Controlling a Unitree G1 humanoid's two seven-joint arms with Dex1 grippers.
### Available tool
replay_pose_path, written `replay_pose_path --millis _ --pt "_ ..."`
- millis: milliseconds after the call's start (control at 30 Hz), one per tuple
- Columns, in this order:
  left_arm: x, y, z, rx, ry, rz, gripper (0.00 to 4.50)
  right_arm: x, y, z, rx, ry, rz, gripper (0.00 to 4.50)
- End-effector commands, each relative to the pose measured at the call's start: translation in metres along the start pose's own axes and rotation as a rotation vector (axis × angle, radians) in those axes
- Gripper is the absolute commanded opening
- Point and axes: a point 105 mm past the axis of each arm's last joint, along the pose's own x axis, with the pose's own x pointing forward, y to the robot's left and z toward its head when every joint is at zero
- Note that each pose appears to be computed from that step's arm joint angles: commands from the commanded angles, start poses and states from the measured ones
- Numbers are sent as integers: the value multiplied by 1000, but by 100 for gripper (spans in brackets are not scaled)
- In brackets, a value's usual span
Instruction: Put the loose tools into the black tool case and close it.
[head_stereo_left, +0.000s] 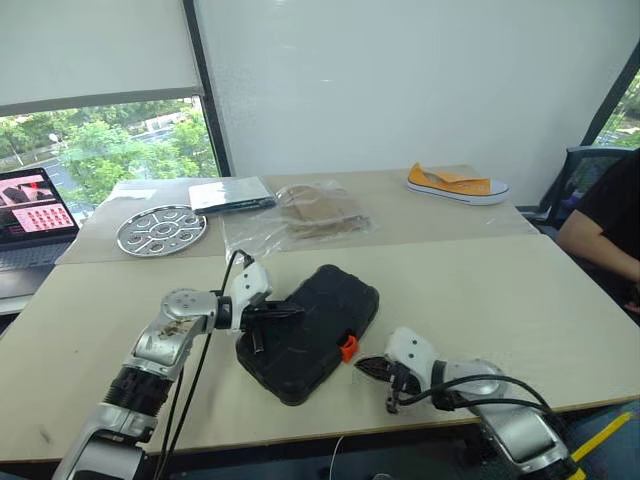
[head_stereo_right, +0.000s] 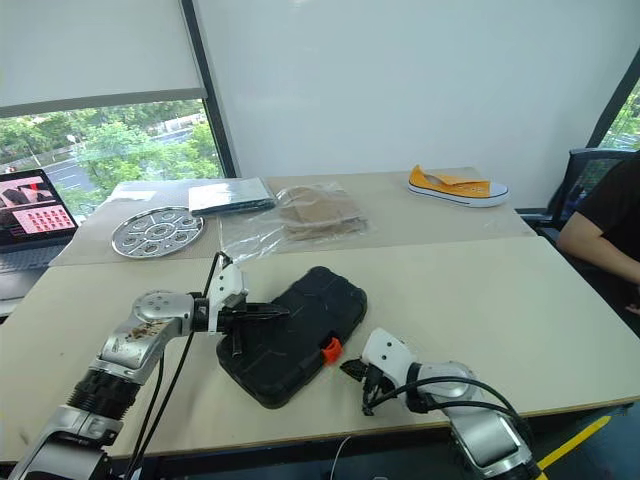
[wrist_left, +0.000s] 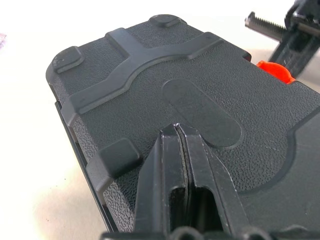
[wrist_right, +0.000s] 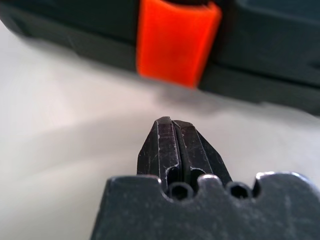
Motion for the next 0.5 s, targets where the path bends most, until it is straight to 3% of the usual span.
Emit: replay_pose_path --millis 33,500 --pt "3 -8 -30 -77 113 -24 4 3 -5 13 2 -78 -39 0" --pt "4 -14 -30 -86 126 -32 4 -8 -13 52 -96 -206 -67 0"
